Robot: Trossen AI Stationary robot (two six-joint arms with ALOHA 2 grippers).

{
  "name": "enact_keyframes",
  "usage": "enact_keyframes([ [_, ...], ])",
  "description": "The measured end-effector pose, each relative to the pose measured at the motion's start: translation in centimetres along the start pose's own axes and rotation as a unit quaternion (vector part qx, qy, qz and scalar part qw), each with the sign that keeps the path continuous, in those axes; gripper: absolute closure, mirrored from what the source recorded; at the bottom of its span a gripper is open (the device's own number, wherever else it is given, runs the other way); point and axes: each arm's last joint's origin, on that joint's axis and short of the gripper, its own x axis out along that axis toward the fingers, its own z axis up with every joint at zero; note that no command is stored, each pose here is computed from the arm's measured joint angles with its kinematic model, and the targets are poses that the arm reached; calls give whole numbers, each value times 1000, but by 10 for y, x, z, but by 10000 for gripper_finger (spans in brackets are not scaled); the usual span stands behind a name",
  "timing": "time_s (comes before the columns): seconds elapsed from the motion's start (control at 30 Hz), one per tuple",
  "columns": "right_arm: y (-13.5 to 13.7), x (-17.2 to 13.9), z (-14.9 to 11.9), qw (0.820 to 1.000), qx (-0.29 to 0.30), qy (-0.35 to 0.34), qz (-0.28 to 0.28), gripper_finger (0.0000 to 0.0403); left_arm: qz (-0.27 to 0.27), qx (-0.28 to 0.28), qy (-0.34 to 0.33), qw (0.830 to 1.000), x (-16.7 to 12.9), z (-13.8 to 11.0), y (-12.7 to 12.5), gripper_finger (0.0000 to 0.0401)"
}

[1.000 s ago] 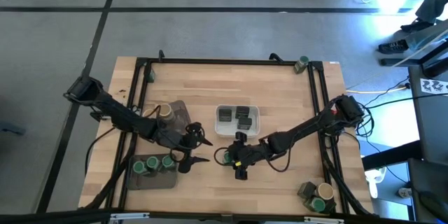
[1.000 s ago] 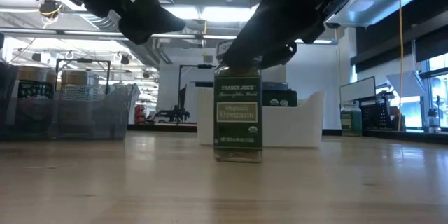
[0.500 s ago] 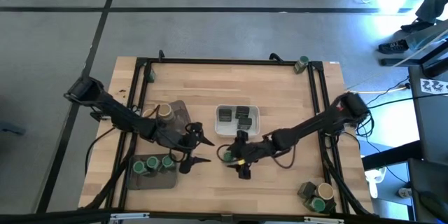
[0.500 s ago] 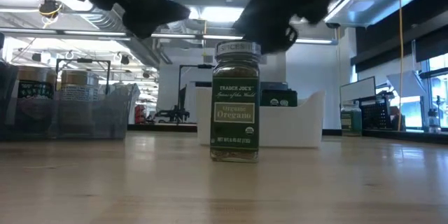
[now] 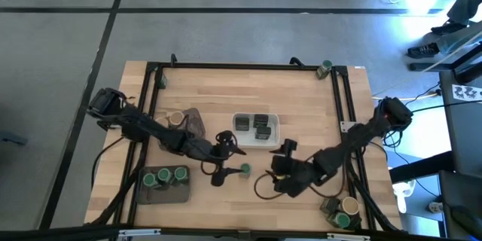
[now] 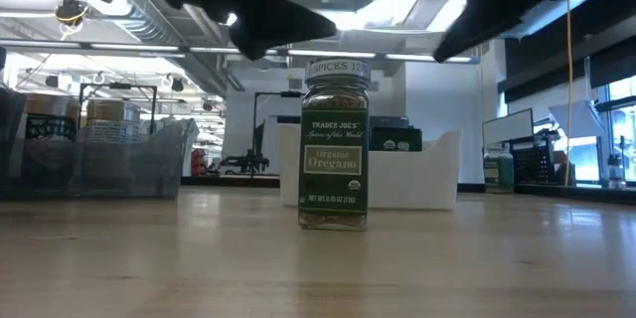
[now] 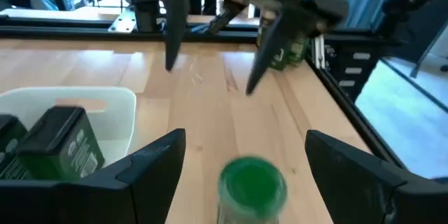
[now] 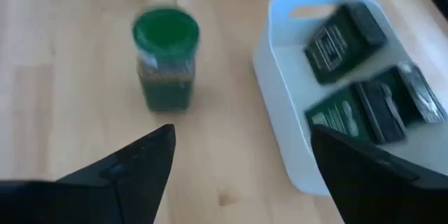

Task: Sort spices by type
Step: Put the green seasoning bottle into the bottom black bin

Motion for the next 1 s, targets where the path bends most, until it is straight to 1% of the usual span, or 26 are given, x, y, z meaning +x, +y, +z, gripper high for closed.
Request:
enact_keyframes([
  [0.1, 4, -2, -12, 1000, 6, 4, -7, 70, 9, 9, -3, 1000, 5, 3, 2, 109],
  [0.23, 7, -2, -25, 1000, 21, 6, -11, 70, 27, -13, -13, 999, 7, 7, 8, 109],
  [0.37, 5, 0, -35, 999, 33, 5, -28, 70, 31, -8, -13, 999, 8, 7, 11, 109],
  [0.57, 1, 6, -45, 999, 33, 10, -39, 70, 25, -24, -8, 999, 8, 6, 12, 108],
  [0.73, 0, 7, -45, 998, 33, -5, -53, 70, 24, -27, 2, 999, 11, 1, 11, 107],
  [0.83, 0, 7, -45, 998, 34, -6, -52, 70, 26, -36, 12, 999, 15, -6, 11, 85],
  [0.93, 0, 7, -45, 998, 34, -6, -52, 70, 28, -40, 23, 999, 19, -11, 11, 40],
  [1.0, 1, 7, -45, 998, 35, -7, -51, 70, 17, -40, 23, 999, 20, -10, 9, 13],
])
